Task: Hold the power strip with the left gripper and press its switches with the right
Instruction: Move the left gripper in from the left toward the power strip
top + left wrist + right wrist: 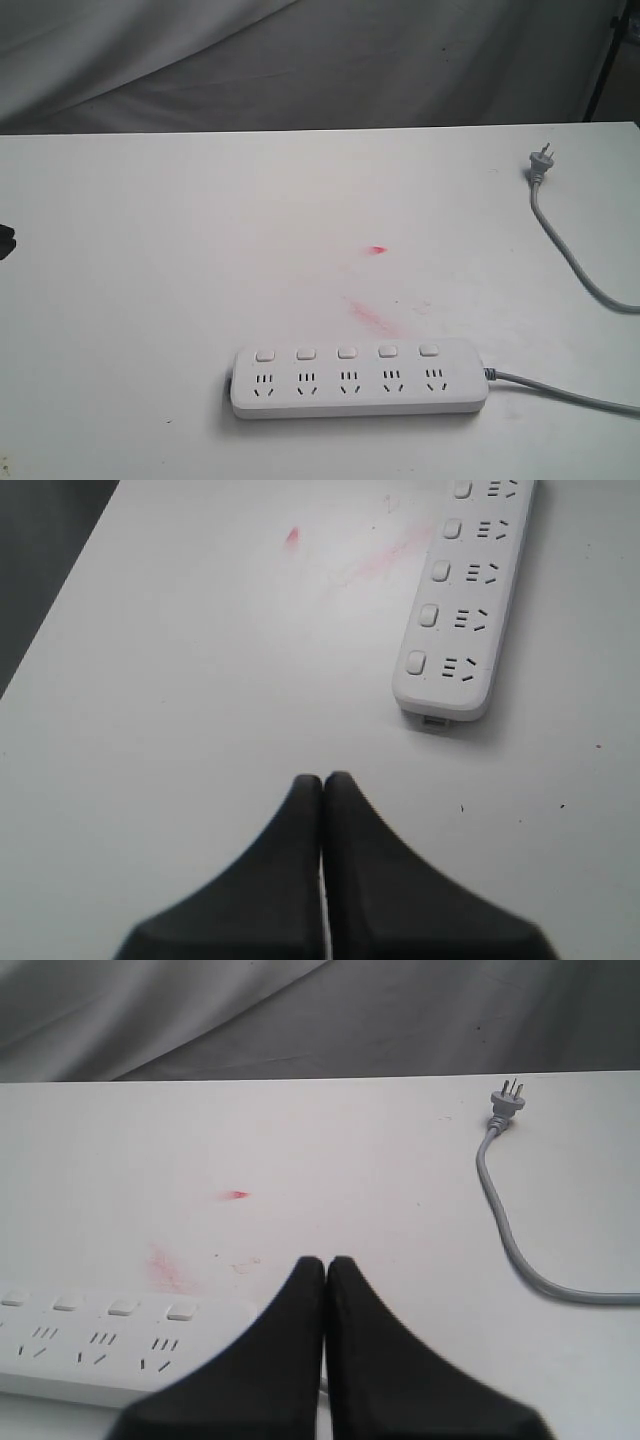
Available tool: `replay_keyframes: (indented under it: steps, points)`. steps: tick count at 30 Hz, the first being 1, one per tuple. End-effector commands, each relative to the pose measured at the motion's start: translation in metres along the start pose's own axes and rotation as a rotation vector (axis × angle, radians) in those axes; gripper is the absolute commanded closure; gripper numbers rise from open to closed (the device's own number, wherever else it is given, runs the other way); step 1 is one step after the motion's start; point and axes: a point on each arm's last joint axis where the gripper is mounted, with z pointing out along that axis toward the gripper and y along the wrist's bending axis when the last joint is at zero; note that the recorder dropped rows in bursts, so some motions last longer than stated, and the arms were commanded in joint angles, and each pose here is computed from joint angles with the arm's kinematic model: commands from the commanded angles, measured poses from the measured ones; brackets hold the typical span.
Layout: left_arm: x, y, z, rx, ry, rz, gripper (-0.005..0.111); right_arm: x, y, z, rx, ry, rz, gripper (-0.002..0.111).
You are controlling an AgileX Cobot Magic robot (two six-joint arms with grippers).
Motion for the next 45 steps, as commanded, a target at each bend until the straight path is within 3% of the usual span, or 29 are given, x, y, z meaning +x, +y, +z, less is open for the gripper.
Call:
replay_keyframes:
  steps: [1, 7, 18, 30, 45]
  points:
    - [-0.002, 0.001, -0.001, -0.011, -0.016, -0.008, 0.107, 0.001, -0.001, 0.0, 0.009, -0.003, -0.004, 0.108]
    - [-0.003, 0.001, -0.001, -0.004, -0.031, -0.009, 0.107, 0.001, -0.001, 0.0, 0.009, -0.003, -0.004, 0.108]
    - [0.011, -0.004, 0.017, 0.07, -0.063, 0.195, 0.107, 0.001, -0.001, 0.0, 0.009, -0.003, -0.004, 0.108]
    - [0.048, 0.017, 0.058, 0.253, -0.039, 0.072, 0.107, 0.001, -0.001, 0.0, 0.009, -0.003, -0.004, 0.108]
    - [0.049, 0.02, 0.062, 0.244, -0.062, 0.041, 0.107, 0.001, -0.001, 0.0, 0.009, -0.003, -0.004, 0.108]
